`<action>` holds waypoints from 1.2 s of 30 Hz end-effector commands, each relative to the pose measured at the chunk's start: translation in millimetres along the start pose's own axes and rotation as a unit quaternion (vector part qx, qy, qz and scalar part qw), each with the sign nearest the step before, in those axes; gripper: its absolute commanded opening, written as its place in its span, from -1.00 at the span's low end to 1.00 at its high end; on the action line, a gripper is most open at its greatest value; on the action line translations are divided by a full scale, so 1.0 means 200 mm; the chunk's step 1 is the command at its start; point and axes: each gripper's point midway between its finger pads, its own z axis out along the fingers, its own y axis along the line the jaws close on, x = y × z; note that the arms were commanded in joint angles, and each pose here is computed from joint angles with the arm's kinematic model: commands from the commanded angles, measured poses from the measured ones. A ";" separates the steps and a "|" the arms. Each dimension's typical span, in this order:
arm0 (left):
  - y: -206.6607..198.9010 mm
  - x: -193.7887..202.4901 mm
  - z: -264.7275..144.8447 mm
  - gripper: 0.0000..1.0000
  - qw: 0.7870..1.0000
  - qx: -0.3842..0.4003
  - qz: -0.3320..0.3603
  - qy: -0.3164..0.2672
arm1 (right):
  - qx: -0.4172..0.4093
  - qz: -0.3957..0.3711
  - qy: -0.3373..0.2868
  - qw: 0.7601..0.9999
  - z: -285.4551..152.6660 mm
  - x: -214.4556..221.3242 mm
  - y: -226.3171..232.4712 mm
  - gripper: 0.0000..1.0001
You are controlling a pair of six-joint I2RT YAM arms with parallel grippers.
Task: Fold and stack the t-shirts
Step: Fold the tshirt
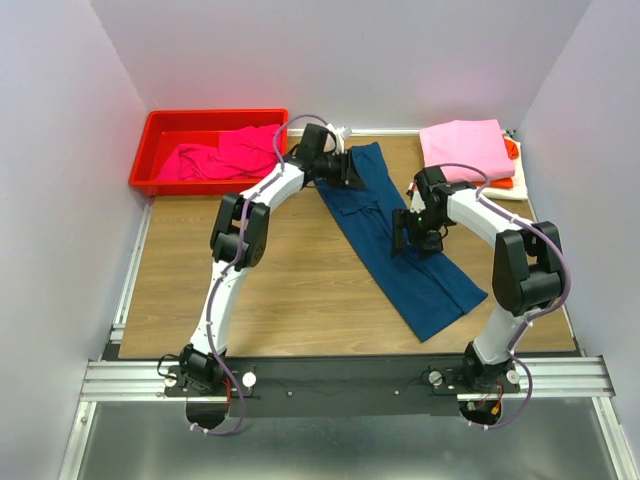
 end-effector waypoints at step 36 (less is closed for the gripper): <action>0.43 0.12 0.10 -0.25 0.999 0.032 -0.028 0.030 | -0.165 -0.051 0.129 0.977 0.25 0.16 0.58 0.66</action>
